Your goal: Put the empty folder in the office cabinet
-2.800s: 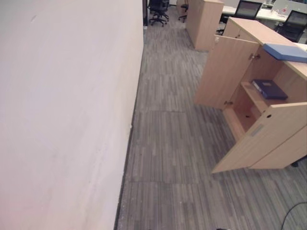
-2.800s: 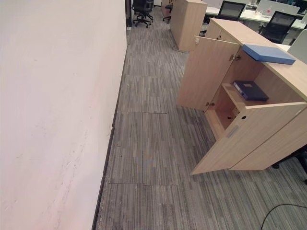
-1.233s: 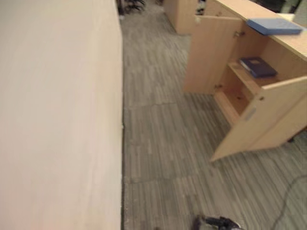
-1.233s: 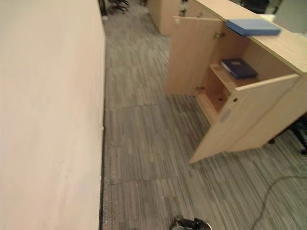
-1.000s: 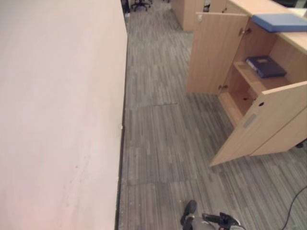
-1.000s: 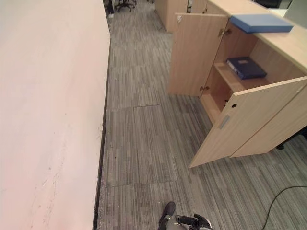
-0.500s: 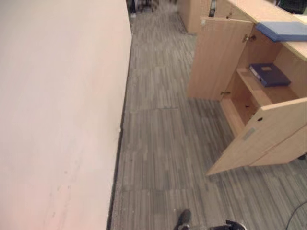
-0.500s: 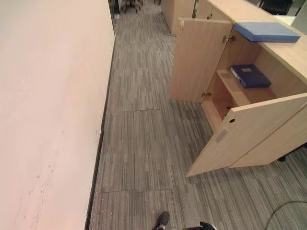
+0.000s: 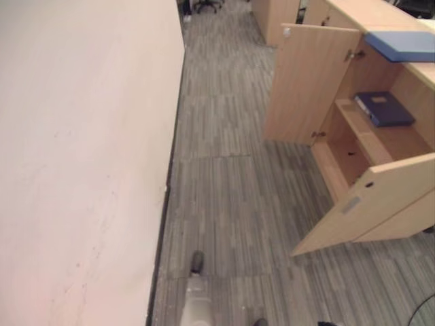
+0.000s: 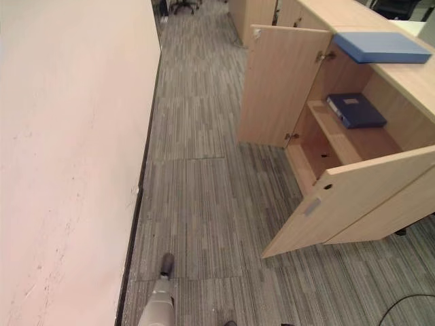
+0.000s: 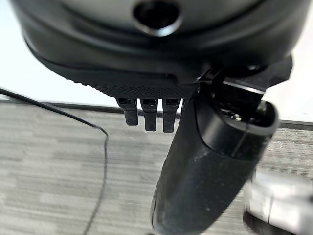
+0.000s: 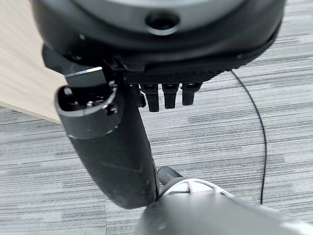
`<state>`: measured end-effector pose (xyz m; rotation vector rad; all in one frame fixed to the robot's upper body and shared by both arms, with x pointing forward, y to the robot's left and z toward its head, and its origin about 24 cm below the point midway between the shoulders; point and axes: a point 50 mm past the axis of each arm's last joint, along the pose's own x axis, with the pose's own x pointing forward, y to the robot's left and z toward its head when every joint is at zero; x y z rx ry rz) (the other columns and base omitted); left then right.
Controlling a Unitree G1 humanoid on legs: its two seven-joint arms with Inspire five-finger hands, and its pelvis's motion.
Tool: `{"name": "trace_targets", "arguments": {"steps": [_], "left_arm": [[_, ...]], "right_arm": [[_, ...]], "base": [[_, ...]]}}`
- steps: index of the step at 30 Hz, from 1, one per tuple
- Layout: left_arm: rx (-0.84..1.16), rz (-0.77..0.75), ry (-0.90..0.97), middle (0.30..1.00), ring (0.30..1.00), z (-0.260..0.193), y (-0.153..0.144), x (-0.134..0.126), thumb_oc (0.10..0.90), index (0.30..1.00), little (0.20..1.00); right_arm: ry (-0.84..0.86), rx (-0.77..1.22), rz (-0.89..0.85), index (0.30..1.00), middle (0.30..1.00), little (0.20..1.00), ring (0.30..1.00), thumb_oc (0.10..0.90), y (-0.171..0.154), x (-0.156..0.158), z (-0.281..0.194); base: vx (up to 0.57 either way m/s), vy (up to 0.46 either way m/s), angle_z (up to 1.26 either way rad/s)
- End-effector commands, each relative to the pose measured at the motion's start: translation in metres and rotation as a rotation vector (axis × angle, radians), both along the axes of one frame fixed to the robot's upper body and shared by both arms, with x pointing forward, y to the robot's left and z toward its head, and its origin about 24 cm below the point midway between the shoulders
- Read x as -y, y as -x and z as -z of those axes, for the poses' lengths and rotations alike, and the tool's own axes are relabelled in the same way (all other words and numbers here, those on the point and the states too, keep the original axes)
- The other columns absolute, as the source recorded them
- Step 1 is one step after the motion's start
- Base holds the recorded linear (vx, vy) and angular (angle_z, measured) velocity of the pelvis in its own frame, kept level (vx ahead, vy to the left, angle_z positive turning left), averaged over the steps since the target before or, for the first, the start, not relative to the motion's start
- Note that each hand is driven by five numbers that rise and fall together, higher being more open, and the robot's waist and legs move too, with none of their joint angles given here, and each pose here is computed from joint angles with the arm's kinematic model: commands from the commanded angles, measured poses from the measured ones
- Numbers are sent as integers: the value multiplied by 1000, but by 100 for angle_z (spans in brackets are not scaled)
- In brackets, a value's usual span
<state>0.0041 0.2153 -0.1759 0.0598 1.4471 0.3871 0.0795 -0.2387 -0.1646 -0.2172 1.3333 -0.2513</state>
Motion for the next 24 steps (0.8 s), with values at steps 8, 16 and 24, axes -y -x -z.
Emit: {"name": "trace_targets", "arguments": {"steps": [8,16,24], "left_arm": [[1,80,-107,900,900,-6,0,-26,800,900,900],[8,153,-136,900,900,-9,-9,-36,800,900,900],[8,173,-95,900,900,-6,-3,-22,800,900,900]], "right_arm": [[-4,-24,-82,900,900,900,900,800,1,-6,2],[-37,75,-216,900,900,900,900,800,-40,-30,-4],[-59,238,-227,900,900,900,900,800,-87,-39,-20]], "base": [[166,229,-19],[224,354,18],[132,59,2]]}}
